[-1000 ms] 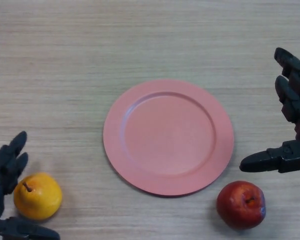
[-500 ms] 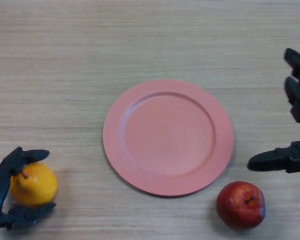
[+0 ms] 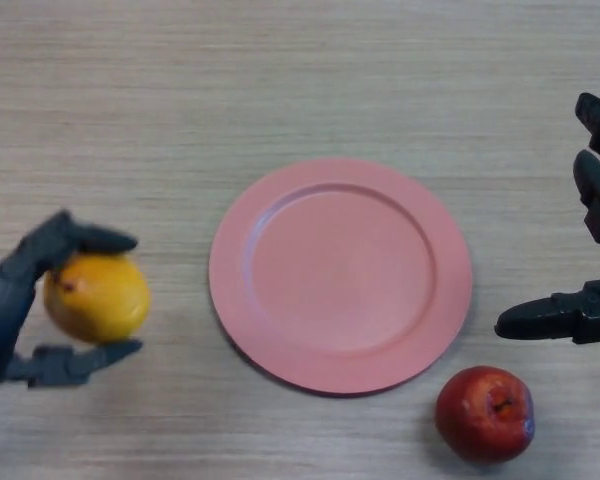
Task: Pick up the yellow pear and place it on the plate
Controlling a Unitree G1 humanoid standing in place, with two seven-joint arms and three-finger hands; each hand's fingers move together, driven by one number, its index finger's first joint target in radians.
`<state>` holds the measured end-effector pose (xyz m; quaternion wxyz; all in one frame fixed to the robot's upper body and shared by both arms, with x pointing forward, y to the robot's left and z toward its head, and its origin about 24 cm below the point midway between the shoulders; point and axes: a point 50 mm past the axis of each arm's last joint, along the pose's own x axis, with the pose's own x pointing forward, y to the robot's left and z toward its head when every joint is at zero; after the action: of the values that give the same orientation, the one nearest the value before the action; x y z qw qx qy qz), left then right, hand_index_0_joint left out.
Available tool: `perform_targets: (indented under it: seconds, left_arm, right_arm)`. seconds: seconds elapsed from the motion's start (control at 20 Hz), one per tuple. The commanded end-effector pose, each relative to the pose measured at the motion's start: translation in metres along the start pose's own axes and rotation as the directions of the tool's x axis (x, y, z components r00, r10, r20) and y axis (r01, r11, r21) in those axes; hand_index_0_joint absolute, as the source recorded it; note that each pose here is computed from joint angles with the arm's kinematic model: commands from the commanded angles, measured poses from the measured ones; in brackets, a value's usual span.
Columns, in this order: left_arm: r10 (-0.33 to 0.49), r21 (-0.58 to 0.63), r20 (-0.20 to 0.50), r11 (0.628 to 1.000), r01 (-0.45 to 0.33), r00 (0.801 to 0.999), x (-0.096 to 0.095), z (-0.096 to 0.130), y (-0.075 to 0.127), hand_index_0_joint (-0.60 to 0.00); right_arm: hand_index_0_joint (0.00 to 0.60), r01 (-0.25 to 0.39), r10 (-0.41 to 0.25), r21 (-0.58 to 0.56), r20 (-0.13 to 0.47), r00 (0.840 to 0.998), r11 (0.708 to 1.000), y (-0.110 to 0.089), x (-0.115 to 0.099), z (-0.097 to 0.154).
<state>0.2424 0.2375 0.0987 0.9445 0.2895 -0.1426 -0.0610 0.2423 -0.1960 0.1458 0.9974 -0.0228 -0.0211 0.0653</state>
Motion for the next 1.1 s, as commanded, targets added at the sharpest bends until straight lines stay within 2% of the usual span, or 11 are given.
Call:
perform_targets:
  seconds: [0.05, 0.25, 0.5, 0.7, 0.8, 0.85, 0.9, 0.95, 1.0, 1.05, 1.1]
  left_arm:
    - [-0.010, 0.029, 0.128, 1.000, 0.007, 0.992, 0.014, 0.029, 0.015, -0.600]
    - [-0.086, 0.107, 0.190, 0.992, 0.067, 0.978, 0.041, 0.037, -0.015, -0.600]
    - [-0.045, 0.157, 0.274, 0.988, 0.002, 0.961, 0.070, 0.034, -0.051, -0.600]
    - [-0.053, 0.017, 0.181, 0.999, 0.051, 0.982, 0.095, 0.026, -0.069, -0.600]
    - [-0.076, 0.011, 0.216, 0.997, 0.076, 0.973, 0.101, 0.028, -0.078, -0.600]
    - [-0.008, -0.025, 0.263, 1.000, 0.015, 0.965, 0.106, 0.031, -0.076, -0.600]
    - [0.007, -0.191, 0.221, 0.981, 0.037, 0.975, 0.107, 0.031, -0.075, -0.600]
    - [-0.015, -0.391, 0.119, 0.918, 0.061, 0.993, 0.111, 0.030, -0.075, -0.600]
    - [-0.028, -0.416, 0.098, 0.907, 0.067, 0.995, 0.113, 0.030, -0.076, -0.600]
    - [-0.035, -0.421, 0.092, 0.904, 0.071, 0.995, 0.113, 0.030, -0.077, -0.451]
    - [-0.041, -0.428, 0.081, 0.901, 0.072, 0.996, 0.113, 0.029, -0.078, -0.350]
  right_arm:
    - [0.000, 0.029, -0.025, -0.016, 0.194, 0.981, 0.999, -0.007, -0.006, 0.035]
    - [0.000, 0.024, -0.023, 0.000, 0.183, 0.983, 1.000, -0.005, -0.007, 0.039]
    - [0.000, 0.038, -0.030, -0.035, 0.202, 0.979, 0.999, -0.007, -0.009, 0.046]
    - [0.000, 0.031, -0.026, -0.024, 0.195, 0.980, 0.999, -0.006, -0.011, 0.046]
    - [0.000, 0.036, -0.028, -0.033, 0.200, 0.979, 0.999, -0.008, -0.012, 0.046]
    - [0.000, 0.039, -0.029, -0.046, 0.202, 0.979, 0.998, -0.009, -0.013, 0.046]
    - [0.000, 0.040, -0.030, -0.046, 0.202, 0.979, 0.998, -0.009, -0.013, 0.046]
    - [0.000, 0.045, -0.035, -0.047, 0.203, 0.978, 0.998, -0.010, -0.014, 0.045]
    - [0.000, 0.050, -0.039, -0.050, 0.203, 0.978, 0.998, -0.011, -0.015, 0.045]
    - [0.000, 0.051, -0.040, -0.051, 0.202, 0.979, 0.997, -0.012, -0.015, 0.045]
    - [0.000, 0.053, -0.041, -0.051, 0.201, 0.979, 0.997, -0.012, -0.015, 0.045]
